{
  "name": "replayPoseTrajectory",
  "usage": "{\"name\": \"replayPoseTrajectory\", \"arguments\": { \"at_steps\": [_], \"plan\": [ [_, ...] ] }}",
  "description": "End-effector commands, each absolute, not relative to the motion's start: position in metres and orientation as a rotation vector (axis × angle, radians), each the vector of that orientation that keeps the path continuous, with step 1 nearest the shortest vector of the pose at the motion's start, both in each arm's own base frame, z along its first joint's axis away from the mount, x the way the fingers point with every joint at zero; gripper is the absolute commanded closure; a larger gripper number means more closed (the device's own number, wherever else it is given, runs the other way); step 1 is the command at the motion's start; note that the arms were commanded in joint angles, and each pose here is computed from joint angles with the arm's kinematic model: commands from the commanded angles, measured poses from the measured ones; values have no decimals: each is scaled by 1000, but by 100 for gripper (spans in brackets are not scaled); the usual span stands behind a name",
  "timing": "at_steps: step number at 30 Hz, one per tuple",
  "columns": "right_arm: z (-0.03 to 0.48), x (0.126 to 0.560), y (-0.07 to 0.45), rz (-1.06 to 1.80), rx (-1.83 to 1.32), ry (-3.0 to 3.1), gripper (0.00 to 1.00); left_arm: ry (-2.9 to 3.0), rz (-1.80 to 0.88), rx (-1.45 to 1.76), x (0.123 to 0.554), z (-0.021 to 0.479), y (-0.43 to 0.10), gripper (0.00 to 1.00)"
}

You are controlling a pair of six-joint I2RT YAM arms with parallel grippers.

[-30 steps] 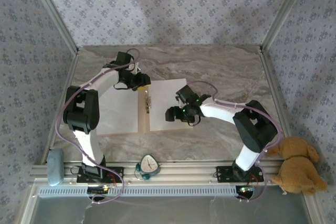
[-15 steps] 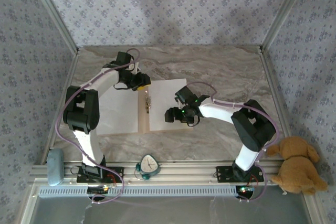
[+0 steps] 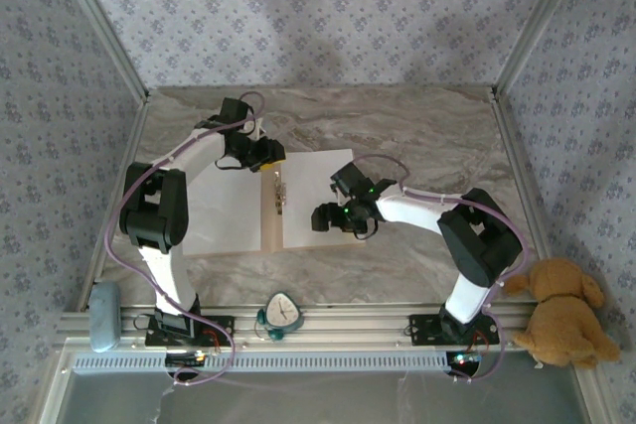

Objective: Put the files into the folder

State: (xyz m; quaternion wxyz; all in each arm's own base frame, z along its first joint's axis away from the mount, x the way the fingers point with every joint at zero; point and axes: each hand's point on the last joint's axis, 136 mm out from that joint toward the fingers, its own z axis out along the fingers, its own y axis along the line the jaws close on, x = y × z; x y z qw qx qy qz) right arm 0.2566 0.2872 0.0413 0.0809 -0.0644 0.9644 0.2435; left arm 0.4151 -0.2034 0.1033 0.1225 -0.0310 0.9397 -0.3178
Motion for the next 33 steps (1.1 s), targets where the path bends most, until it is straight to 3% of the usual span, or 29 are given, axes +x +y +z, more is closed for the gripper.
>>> {"name": "replayPoseTrajectory", "arguments": {
  "at_steps": [1,13,33],
  "plan": [
    [60,261,290,740,-205,2864,18,2744,-935,-104,419,106,-203,55],
    [109,274,285,834,-168,2768,17,2751,-947,-107,420,101,-205,55],
    [59,267,293,814,-138,2849,18,2776,-998,-81,415,92,-214,55]
  ]
}}
